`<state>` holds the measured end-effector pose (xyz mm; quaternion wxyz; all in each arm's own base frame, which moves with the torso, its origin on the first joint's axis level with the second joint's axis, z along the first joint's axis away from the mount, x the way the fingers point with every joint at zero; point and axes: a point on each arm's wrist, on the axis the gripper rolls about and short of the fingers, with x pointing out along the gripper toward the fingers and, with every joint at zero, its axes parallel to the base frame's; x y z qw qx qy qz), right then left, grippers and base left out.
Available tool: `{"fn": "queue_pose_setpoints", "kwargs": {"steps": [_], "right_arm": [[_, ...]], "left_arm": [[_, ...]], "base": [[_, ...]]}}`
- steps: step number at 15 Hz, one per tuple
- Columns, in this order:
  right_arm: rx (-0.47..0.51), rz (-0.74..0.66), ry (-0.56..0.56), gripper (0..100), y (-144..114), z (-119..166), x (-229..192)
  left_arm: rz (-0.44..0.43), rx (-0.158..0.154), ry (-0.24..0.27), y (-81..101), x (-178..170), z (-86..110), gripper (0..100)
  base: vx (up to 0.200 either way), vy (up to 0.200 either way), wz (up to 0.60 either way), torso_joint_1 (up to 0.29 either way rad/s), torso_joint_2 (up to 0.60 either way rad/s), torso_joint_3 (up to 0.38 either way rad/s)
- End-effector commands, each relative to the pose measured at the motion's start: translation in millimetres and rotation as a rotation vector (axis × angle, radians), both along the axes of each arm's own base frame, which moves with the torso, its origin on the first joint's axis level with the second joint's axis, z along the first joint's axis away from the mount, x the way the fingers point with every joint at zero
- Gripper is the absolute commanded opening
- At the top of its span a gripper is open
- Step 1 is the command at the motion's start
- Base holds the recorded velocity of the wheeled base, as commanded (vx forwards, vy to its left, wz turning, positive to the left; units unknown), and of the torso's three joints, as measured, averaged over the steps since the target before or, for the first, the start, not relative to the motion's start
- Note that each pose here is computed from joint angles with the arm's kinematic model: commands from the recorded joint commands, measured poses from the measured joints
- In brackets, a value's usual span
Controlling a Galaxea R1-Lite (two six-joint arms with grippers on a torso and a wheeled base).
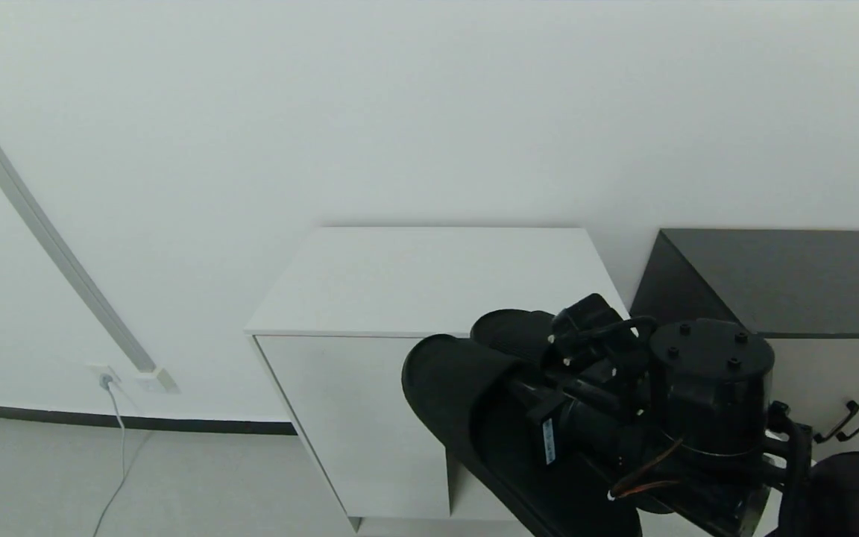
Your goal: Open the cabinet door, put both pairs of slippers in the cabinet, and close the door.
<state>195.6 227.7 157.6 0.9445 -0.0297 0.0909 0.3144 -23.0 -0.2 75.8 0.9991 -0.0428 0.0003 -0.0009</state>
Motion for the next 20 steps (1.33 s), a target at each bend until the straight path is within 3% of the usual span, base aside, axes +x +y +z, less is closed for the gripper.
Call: {"fn": "queue_pose_setpoints", "kwargs": {"steps": [1, 13, 20], "right_arm": [[0.007, -0.002, -0.005, 0, -2.3, 2.7, -2.1], [-0.022, 0.014, 0.016, 0, -10.4, -4.7, -15.0], [-0.017, 0.017, 0.012, 0, -9.6, -4.8, -16.0]], "left_arm": [[-0.001, 0.000, 0.000, 0.0, -0.1, 0.2, 0], [-0.001, -0.002, 0.000, 0.0, -0.1, 0.2, 0], [-0.001, -0.002, 0.001, 0.0, 0.1, 0.2, 0]], "base": [[0.000, 0.000, 0.00, 0.000, 0.00, 0.000], [0.000, 0.000, 0.00, 0.000, 0.00, 0.000], [0.000, 0.000, 0.00, -0.156, 0.37, 0.202]]}}
